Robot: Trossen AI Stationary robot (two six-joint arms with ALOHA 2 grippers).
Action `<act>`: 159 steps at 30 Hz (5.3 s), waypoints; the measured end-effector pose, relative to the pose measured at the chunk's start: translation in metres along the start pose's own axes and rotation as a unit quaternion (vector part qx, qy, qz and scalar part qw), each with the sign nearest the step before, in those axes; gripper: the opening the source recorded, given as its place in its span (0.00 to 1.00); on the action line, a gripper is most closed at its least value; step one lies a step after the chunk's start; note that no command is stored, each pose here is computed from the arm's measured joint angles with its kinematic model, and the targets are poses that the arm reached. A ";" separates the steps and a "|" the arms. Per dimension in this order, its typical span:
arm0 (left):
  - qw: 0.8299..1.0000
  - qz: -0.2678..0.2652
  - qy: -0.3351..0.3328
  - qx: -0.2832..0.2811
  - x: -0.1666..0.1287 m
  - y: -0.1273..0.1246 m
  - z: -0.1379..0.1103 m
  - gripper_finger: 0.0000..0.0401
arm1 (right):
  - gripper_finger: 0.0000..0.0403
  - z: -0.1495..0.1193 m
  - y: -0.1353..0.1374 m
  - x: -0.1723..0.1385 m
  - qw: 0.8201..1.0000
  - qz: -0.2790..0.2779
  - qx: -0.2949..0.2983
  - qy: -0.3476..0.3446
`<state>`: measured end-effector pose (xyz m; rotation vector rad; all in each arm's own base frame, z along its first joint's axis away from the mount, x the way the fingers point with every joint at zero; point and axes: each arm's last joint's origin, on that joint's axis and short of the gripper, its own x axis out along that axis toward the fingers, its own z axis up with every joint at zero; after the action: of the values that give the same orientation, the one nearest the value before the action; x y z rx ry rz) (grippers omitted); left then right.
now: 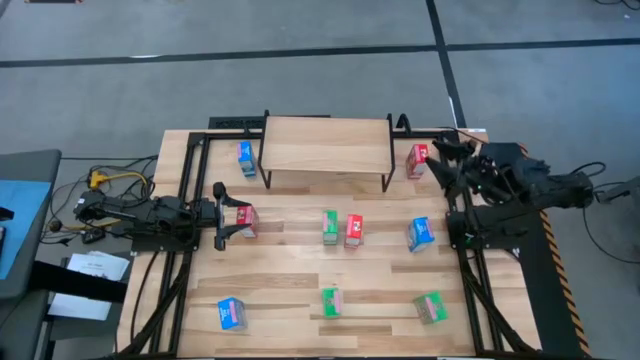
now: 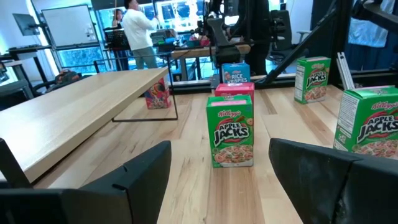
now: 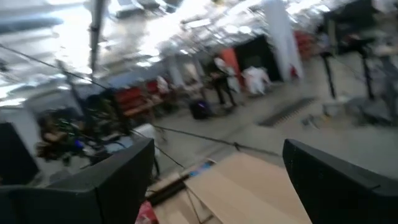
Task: Stack cereal on shelf
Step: Put the top red cereal box on the shelf
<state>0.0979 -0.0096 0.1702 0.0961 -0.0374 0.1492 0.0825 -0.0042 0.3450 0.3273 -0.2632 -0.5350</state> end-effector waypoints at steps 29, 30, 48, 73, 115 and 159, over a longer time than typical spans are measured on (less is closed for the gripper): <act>1.000 0.000 0.000 0.000 0.000 0.000 0.000 0.65 | 0.94 0.003 -0.005 0.014 0.950 -0.309 -0.040 -0.006; 1.000 0.000 0.000 0.000 0.000 0.000 0.000 0.65 | 0.94 0.001 -0.005 0.016 0.949 -0.314 -0.045 -0.004; 1.000 0.000 0.000 0.000 0.000 0.000 0.000 0.65 | 0.94 0.013 -0.021 0.047 0.916 -0.384 -0.028 0.109; 1.000 0.000 0.000 0.000 0.000 0.000 0.000 0.65 | 0.94 -0.041 -0.072 0.105 0.800 -0.494 0.063 0.334; 1.000 0.000 0.000 0.000 0.000 0.000 0.000 0.66 | 0.74 -0.093 -0.145 0.139 0.665 -0.534 0.075 0.517; 1.000 0.000 0.000 0.000 0.000 0.000 0.000 0.65 | 0.55 -0.095 -0.141 0.137 0.660 -0.517 0.068 0.540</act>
<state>0.0979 -0.0096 0.1702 0.0961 -0.0374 0.1491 0.1636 -0.1698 0.2280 0.8978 1.1593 -1.3414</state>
